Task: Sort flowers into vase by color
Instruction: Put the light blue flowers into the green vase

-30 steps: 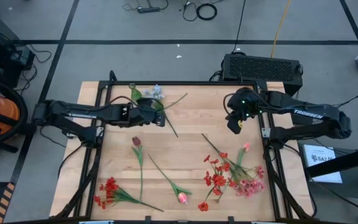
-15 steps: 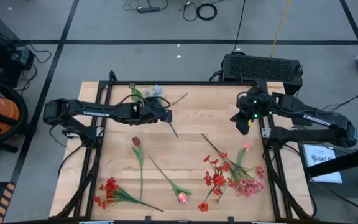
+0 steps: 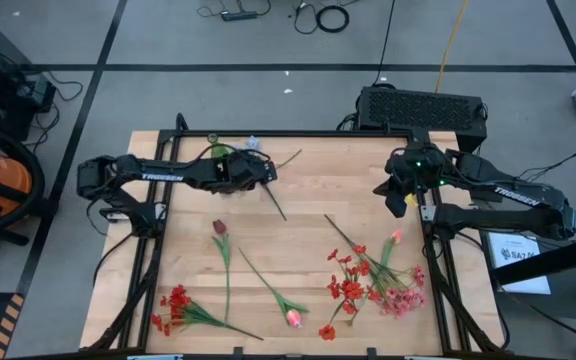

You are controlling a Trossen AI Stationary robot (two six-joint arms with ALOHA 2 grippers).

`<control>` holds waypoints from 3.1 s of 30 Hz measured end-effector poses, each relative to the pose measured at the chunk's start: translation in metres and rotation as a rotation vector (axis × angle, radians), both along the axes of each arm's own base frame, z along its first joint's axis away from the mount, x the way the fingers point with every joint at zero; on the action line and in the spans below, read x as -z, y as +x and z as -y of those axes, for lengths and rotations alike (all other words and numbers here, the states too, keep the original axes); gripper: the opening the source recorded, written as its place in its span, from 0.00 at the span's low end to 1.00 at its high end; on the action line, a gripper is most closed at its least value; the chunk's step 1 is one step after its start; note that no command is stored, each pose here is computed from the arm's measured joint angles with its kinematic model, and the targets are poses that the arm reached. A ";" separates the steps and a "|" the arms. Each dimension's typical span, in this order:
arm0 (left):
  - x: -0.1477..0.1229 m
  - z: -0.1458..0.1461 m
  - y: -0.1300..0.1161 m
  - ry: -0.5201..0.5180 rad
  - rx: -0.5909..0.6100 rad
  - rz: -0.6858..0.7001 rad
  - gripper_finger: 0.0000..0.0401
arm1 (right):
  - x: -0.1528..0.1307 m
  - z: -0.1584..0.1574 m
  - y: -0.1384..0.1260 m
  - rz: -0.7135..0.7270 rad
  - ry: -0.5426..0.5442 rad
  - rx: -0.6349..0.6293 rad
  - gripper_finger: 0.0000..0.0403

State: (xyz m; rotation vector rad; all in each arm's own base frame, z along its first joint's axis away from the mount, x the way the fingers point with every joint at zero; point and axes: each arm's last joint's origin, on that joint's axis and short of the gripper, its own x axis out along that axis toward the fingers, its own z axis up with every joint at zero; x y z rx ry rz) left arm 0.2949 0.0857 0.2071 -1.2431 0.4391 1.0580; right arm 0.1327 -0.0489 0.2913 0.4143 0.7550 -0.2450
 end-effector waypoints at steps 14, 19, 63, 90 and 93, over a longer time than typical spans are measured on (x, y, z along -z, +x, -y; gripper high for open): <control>0.047 -0.036 0.011 -0.211 -0.022 -0.086 0.45 | 0.002 -0.001 -0.002 -0.025 0.001 -0.008 0.00; 0.056 -0.048 0.016 -0.244 -0.040 -0.100 0.45 | 0.002 -0.001 -0.002 -0.026 -0.001 -0.007 0.00; -0.073 -0.005 -0.020 0.392 0.385 -0.053 0.03 | 0.002 0.005 -0.004 -0.084 -0.125 0.141 0.00; -0.092 -0.022 -0.149 1.278 0.549 0.007 0.03 | 0.002 0.010 -0.006 -0.095 -0.146 0.401 0.00; -0.083 -0.029 -0.161 1.314 0.468 -0.011 0.03 | 0.002 0.010 -0.006 -0.098 -0.156 0.412 0.00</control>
